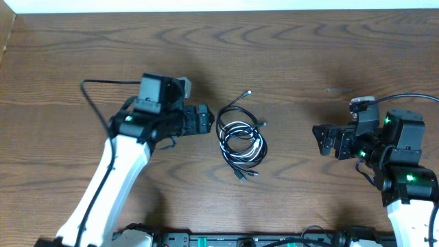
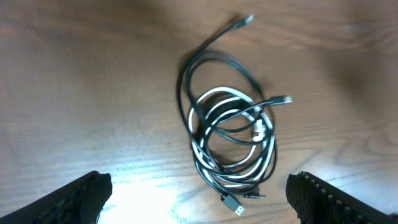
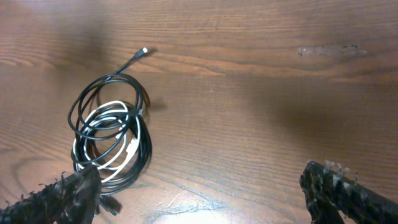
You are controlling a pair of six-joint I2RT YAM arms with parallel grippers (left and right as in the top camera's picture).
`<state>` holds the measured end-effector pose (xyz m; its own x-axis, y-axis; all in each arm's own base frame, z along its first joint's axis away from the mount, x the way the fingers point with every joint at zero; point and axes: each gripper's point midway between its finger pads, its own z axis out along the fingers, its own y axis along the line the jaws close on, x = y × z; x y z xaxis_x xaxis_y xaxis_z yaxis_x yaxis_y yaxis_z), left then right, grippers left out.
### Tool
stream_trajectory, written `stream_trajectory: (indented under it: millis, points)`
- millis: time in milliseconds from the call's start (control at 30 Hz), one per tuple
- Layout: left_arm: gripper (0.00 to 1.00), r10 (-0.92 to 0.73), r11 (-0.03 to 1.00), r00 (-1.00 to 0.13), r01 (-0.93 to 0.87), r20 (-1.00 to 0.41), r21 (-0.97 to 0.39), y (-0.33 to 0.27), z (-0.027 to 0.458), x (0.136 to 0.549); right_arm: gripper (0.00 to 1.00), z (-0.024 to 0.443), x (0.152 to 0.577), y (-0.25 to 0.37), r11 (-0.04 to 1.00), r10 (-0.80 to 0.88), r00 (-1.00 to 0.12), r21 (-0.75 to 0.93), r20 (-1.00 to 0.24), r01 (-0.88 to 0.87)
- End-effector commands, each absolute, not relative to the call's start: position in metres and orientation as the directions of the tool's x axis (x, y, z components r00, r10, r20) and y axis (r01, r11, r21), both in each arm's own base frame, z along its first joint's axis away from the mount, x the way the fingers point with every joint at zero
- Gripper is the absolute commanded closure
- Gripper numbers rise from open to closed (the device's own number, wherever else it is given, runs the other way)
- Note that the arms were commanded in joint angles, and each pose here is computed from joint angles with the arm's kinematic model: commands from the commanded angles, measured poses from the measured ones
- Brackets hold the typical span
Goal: Untangle cables
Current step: 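Reach the left gripper to the black cable and lift it upward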
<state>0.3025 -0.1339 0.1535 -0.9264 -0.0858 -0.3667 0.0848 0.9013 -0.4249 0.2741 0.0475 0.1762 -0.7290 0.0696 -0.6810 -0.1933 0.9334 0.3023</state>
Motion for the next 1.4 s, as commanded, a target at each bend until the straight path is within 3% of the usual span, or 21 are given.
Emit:
stream_trajectory:
  millis: [0, 367, 533, 567, 600, 633, 733, 767, 833, 967, 1033, 1167, 1367]
  points:
    - [0.05, -0.114, 0.92, -0.953, 0.006, -0.282, -0.391, -0.144, 0.118, 0.315, 0.01, 0.185, 0.275, 0.051, 0.93, 0.055, -0.715, 0.297, -0.697, -0.218]
    - [0.08, -0.182, 0.921, -0.982, -0.15, -0.056, -0.36, -0.19, 0.036, 0.306, 0.01, 0.185, 0.276, 0.051, 0.93, 0.055, -0.713, 0.297, -0.698, -0.218]
    - [0.09, -0.173, 0.946, -0.984, -0.15, -0.053, -0.288, -0.202, 0.018, 0.296, 0.01, 0.185, 0.276, 0.051, 0.93, 0.055, -0.713, 0.296, -0.699, -0.219]
    - [0.13, -0.162, 0.949, -0.985, -0.14, -0.059, -0.282, -0.204, 0.017, 0.294, 0.01, 0.185, 0.276, 0.051, 0.93, 0.055, -0.713, 0.296, -0.699, -0.219]
    - [0.23, -0.15, 0.951, -0.987, -0.127, -0.061, -0.28, -0.207, 0.017, 0.292, 0.01, 0.185, 0.276, 0.051, 0.93, 0.055, -0.713, 0.296, -0.699, -0.219]
    - [0.42, -0.139, 0.953, -0.988, -0.117, -0.06, -0.28, -0.211, 0.017, 0.29, 0.01, 0.185, 0.276, 0.051, 0.93, 0.055, -0.712, 0.296, -0.7, -0.219]
    - [0.85, -0.109, 0.957, -0.993, -0.09, -0.055, -0.276, -0.218, 0.017, 0.282, 0.01, 0.185, 0.276, 0.051, 0.93, 0.055, -0.712, 0.296, -0.7, -0.219]
    - [0.92, -0.105, 0.957, -0.993, -0.085, -0.056, -0.276, -0.22, 0.017, 0.281, 0.01, 0.185, 0.276, 0.051, 0.93, 0.055, -0.712, 0.296, -0.7, -0.219]
    - [0.92, -0.098, 0.956, -0.993, -0.075, -0.067, -0.284, -0.221, 0.021, 0.283, 0.01, 0.185, 0.276, 0.051, 0.93, 0.055, -0.712, 0.296, -0.7, -0.219]
    - [0.93, -0.007, 0.939, -0.977, 0.067, -0.214, -0.338, -0.232, 0.066, 0.308, 0.01, 0.186, 0.276, 0.051, 0.927, 0.065, -0.715, 0.306, -0.696, -0.215]
    - [0.93, 0.015, 0.912, -0.936, 0.157, -0.352, -0.379, -0.24, 0.118, 0.329, 0.01, 0.187, 0.278, 0.051, 0.926, 0.086, -0.712, 0.319, -0.697, -0.201]
    - [0.93, -0.078, 0.828, -0.845, 0.241, -0.529, -0.506, -0.242, 0.214, 0.348, 0.01, 0.192, 0.282, 0.051, 0.925, 0.102, -0.695, 0.325, -0.712, -0.197]
    - [0.93, -0.316, 0.77, -0.68, 0.223, -0.662, -0.598, -0.203, 0.301, 0.375, 0.01, 0.192, 0.283, 0.051, 0.925, 0.103, -0.694, 0.326, -0.712, -0.197]
